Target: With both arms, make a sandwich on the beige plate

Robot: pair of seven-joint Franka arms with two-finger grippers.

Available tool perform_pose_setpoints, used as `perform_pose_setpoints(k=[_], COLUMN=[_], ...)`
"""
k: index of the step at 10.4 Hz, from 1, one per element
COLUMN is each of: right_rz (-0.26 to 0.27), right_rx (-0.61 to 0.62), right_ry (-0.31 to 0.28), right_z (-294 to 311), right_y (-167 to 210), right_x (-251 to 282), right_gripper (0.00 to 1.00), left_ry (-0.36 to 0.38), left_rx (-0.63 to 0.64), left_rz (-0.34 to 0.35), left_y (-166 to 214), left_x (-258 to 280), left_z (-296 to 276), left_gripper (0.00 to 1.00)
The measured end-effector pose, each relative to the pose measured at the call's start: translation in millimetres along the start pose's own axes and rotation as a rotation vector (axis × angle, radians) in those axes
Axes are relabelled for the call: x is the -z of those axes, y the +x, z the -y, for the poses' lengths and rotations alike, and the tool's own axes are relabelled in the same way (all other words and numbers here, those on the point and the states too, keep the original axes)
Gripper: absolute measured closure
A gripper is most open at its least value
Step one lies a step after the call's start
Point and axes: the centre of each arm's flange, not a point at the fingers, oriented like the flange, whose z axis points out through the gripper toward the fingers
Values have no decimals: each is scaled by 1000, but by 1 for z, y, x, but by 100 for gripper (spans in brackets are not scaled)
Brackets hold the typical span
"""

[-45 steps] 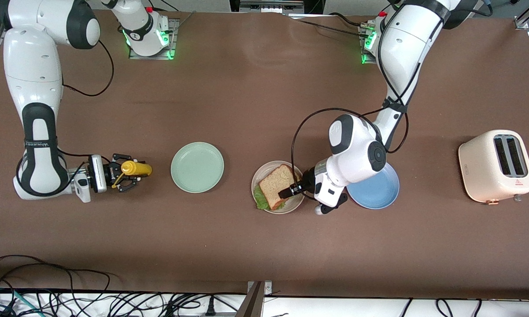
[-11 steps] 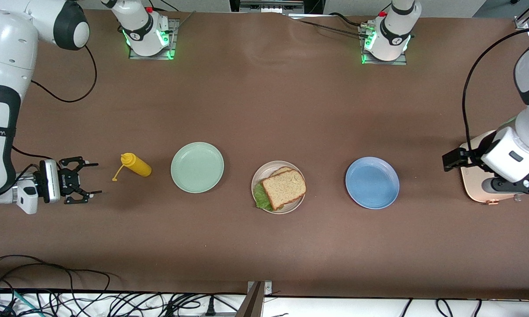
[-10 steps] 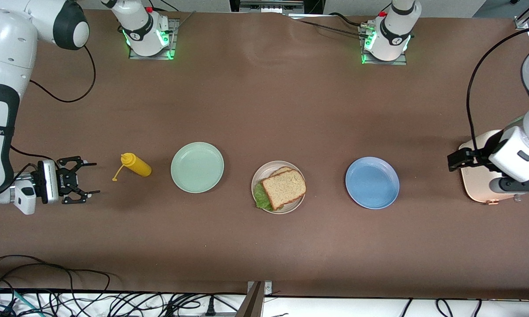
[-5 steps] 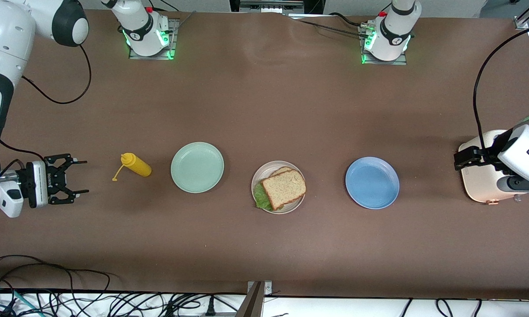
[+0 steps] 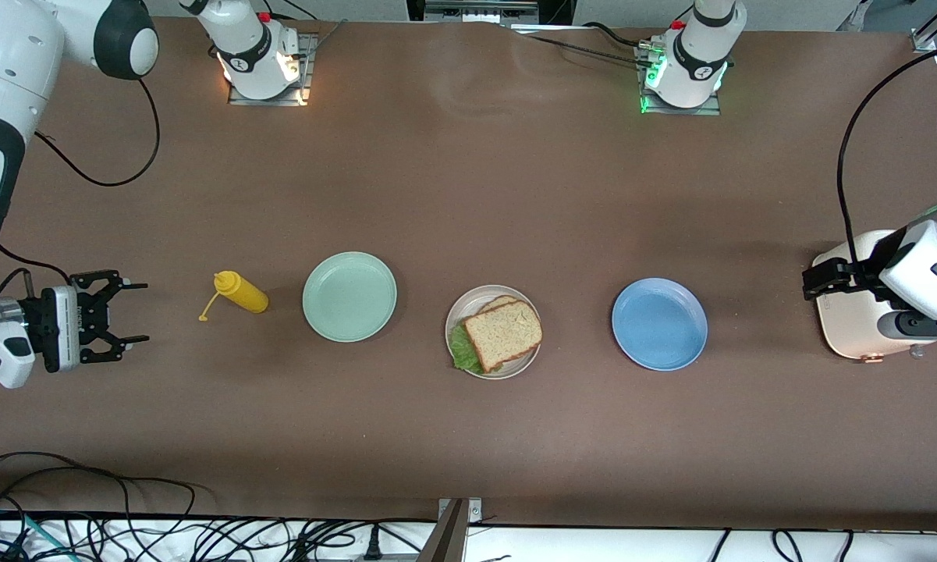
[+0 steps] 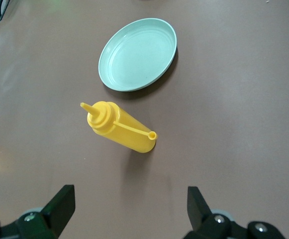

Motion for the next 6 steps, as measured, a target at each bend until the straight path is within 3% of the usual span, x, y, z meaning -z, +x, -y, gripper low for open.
perform_pose_setpoints(k=[6], right_rz=[221], right_rx=[-246], right_ry=[-150], right_z=[71], right_y=[87], right_x=[87], right_gripper=[0], left_ry=[0], left_rx=[-1], left_rz=[3], left_y=[0], left_x=[0], left_z=[0], left_gripper=[0])
